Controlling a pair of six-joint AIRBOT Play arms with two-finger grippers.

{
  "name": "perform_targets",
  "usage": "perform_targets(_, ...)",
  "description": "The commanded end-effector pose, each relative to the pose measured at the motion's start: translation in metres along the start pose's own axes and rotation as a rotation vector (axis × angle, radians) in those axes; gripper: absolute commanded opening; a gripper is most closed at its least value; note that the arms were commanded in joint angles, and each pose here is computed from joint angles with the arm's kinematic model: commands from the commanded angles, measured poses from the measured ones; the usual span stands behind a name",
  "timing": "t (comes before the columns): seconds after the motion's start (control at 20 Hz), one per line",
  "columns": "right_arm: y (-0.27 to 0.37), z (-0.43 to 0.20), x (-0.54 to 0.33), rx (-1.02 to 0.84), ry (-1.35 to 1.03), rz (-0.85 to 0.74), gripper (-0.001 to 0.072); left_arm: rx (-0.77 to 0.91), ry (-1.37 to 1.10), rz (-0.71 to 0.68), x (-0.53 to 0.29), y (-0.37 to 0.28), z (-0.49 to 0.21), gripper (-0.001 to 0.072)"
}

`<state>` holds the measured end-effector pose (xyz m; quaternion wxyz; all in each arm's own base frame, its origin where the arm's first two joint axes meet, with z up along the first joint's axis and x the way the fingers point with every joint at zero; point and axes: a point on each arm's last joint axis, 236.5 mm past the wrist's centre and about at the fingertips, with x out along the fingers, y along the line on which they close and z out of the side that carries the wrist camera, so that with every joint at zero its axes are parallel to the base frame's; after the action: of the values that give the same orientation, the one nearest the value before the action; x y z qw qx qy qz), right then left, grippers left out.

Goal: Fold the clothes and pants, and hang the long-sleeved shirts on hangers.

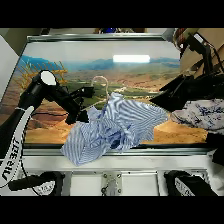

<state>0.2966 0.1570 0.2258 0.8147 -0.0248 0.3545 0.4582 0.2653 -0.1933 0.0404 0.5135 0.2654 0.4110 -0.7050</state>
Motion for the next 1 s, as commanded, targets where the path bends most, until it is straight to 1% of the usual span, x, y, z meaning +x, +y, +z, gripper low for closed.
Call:
perform_targets(0.0,-0.007,0.002,-0.024,-0.13,-0.281,0.178,0.0704,0.0,0.003,-0.008,0.0,-0.002,0.0,0.0015)
perform_targets(0.15,-0.039,-0.045,-0.013,-0.151,-0.242,0.126,0.0704,0.0,0.002,-0.007,0.0,-0.002,0.0,0.0015)
perform_targets(0.25,-0.038,-0.062,0.002,-0.176,-0.246,0.156,0.0705,0.0,0.003,-0.008,0.0,-0.002,-0.001,0.0015)
perform_targets(0.35,-0.034,-0.076,0.019,-0.135,-0.235,0.216,0.0704,0.0,0.003,-0.008,0.0,-0.002,-0.001,0.0015)
perform_targets(0.65,-0.021,-0.082,0.055,-0.118,-0.203,0.355,0.0704,0.0,0.003,-0.008,0.0,-0.002,0.0,0.0015)
perform_targets(0.95,-0.021,-0.068,0.077,-0.117,-0.236,0.356,0.0704,0.0,0.003,-0.008,0.0,-0.002,-0.001,0.0015)
